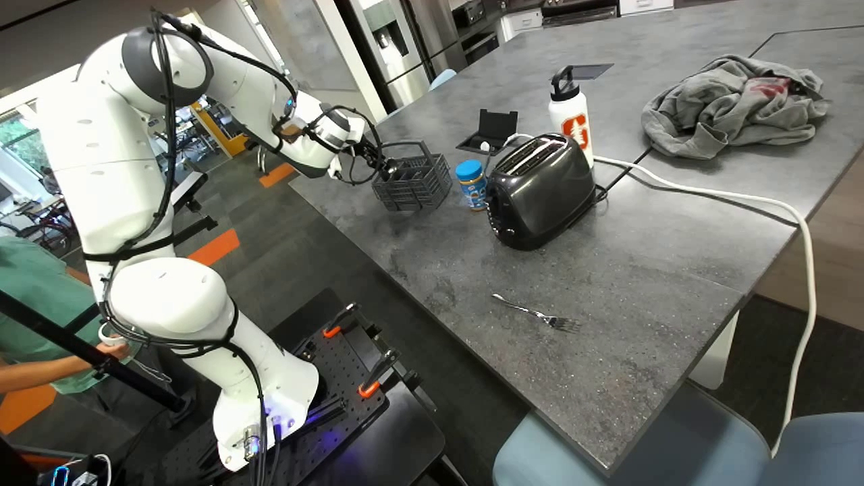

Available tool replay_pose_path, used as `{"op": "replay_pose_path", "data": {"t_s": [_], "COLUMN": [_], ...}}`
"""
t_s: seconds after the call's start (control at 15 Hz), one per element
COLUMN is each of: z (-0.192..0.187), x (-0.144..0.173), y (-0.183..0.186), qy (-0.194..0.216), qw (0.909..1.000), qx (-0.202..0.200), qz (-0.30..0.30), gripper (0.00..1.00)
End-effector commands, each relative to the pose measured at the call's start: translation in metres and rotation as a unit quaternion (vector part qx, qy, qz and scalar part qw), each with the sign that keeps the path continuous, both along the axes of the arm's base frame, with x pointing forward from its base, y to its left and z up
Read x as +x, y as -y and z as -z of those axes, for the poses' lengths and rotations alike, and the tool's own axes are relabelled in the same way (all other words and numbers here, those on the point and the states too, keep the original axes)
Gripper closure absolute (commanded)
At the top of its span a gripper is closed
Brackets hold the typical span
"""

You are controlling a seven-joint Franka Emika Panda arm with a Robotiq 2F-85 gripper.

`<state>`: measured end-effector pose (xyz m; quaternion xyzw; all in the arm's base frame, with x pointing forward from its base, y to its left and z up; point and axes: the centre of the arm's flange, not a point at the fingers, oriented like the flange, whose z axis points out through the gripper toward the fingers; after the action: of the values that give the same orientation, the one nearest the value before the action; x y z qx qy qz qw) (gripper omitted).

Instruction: Pick up the spoon from the basket and put it on the table

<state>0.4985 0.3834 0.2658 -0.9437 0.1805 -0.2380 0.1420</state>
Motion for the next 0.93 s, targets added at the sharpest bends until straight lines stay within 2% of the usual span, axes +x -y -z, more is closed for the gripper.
{"op": "replay_pose_path", "data": {"t_s": [0.0,0.07,0.13,0.4,0.53,0.67,0.73,0.87], "z": [0.0068,0.0074,0.0076,0.0091,0.0102,0.0103,0.0094,0.0124], "x": [0.0025,0.0029,0.0033,0.0040,0.0043,0.0039,0.0038,0.0033], "y": [-0.0051,-0.0060,-0.0069,-0.0083,-0.0086,-0.0098,-0.0103,-0.0092], "qy": [0.014,0.016,0.018,0.025,0.029,0.033,0.036,0.038], "qw": [0.9998,0.9997,0.9997,0.9997,0.9995,0.9994,0.9993,0.9992], "qx": [0.016,0.016,0.014,0.001,-0.004,-0.005,-0.006,-0.007], "qz": [0.000,-0.002,-0.003,-0.006,-0.007,-0.005,-0.004,0.000], "gripper": [0.54,0.58,0.55,0.58,0.66,0.80,0.83,0.75]}}
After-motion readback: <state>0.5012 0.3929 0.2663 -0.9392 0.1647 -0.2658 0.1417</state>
